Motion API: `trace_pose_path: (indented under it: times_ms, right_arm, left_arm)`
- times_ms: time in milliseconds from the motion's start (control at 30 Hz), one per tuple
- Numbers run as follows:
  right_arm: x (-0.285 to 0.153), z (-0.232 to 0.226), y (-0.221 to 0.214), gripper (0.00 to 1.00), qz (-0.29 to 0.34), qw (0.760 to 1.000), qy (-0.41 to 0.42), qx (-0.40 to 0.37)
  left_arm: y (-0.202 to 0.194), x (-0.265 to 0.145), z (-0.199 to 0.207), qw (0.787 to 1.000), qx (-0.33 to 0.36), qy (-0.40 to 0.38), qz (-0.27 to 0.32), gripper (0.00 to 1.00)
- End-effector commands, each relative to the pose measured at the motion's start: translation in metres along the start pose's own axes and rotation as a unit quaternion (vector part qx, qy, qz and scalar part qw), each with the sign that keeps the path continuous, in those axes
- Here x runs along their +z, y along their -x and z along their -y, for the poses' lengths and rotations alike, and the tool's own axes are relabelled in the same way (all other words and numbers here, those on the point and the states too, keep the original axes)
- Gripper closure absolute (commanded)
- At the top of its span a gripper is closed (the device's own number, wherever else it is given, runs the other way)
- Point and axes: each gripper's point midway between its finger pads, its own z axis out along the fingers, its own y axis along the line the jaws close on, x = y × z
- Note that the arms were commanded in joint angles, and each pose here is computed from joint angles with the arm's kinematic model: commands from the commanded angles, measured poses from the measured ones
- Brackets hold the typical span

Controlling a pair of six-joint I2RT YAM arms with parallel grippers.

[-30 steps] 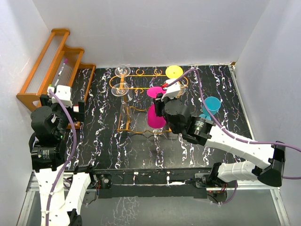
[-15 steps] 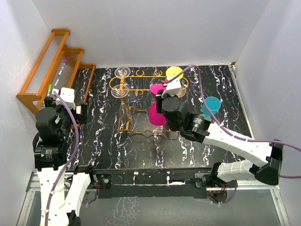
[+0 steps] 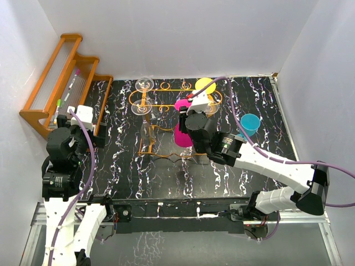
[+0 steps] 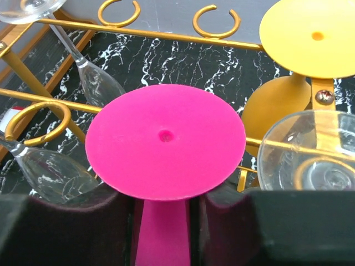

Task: Place the wine glass upside down on the wine glass rack

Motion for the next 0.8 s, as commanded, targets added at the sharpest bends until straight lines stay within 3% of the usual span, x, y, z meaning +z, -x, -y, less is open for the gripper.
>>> trace_pose_path:
  times_ms: [0, 333, 467, 700, 767]
  right_arm:
    - [-0.003, 0.000, 0.026, 0.57, 0.025, 0.999, -0.002, 0.042]
    - [-0.014, -0.006, 0.023, 0.53, 0.009, 0.998, 0.035, 0.057]
    - [-0.026, -0.012, 0.026, 0.30, -0.005, 0.996, 0.068, 0.065]
    - [-0.049, -0.014, 0.026, 0.16, -0.025, 0.989, 0.114, 0.091]
    - [-0.059, -0.016, 0.029, 0.06, -0.030, 0.986, 0.136, 0.092]
  left_arm:
    - [0.001, -0.001, -0.003, 1.000, 0.006, 0.010, 0.003, 0.03]
    - [0.003, -0.003, 0.001, 1.000, 0.001, -0.001, 0.003, 0.03]
    - [0.006, -0.008, 0.000, 1.000, 0.002, -0.002, -0.002, 0.03]
    - [0.006, -0.019, 0.001, 1.000, 0.014, -0.015, -0.020, 0.03]
    - [0.005, -0.023, 0.003, 0.999, 0.015, -0.022, -0.029, 0.03]
